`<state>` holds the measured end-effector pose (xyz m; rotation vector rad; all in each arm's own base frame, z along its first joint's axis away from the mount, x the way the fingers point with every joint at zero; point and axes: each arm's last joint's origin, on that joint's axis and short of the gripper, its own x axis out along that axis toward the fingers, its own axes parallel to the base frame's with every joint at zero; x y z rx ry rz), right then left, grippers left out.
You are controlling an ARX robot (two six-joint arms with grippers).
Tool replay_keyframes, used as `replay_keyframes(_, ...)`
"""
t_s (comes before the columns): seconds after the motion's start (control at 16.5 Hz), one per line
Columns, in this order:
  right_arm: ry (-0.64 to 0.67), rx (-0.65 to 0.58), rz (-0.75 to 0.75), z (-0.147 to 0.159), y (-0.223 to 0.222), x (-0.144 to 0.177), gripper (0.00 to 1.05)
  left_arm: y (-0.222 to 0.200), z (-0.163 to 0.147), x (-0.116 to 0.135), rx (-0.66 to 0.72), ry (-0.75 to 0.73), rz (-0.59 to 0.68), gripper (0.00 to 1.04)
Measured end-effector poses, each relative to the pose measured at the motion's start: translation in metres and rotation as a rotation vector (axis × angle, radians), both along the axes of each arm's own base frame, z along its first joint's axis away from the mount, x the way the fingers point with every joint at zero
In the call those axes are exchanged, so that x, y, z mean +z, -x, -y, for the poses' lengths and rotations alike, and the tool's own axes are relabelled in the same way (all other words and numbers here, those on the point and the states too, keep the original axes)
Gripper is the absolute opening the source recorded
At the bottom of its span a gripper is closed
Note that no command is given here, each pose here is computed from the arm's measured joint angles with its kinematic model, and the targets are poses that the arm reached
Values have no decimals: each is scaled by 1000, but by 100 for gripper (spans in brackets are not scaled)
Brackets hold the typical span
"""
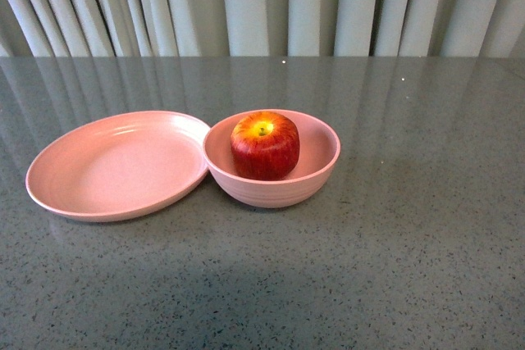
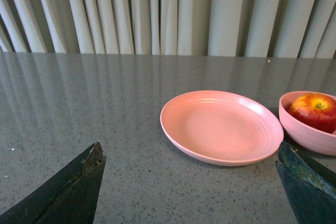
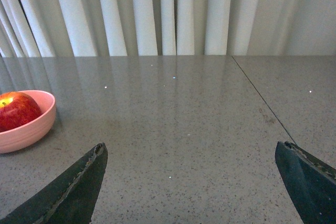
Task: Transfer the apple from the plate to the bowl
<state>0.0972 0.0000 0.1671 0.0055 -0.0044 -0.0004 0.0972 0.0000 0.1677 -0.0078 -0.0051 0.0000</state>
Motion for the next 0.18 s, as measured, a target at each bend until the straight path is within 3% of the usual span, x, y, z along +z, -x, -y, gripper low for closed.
replay_keyframes(0.18, 0, 0, 0, 0, 0, 0, 98, 0, 0, 0, 0, 0, 0, 98)
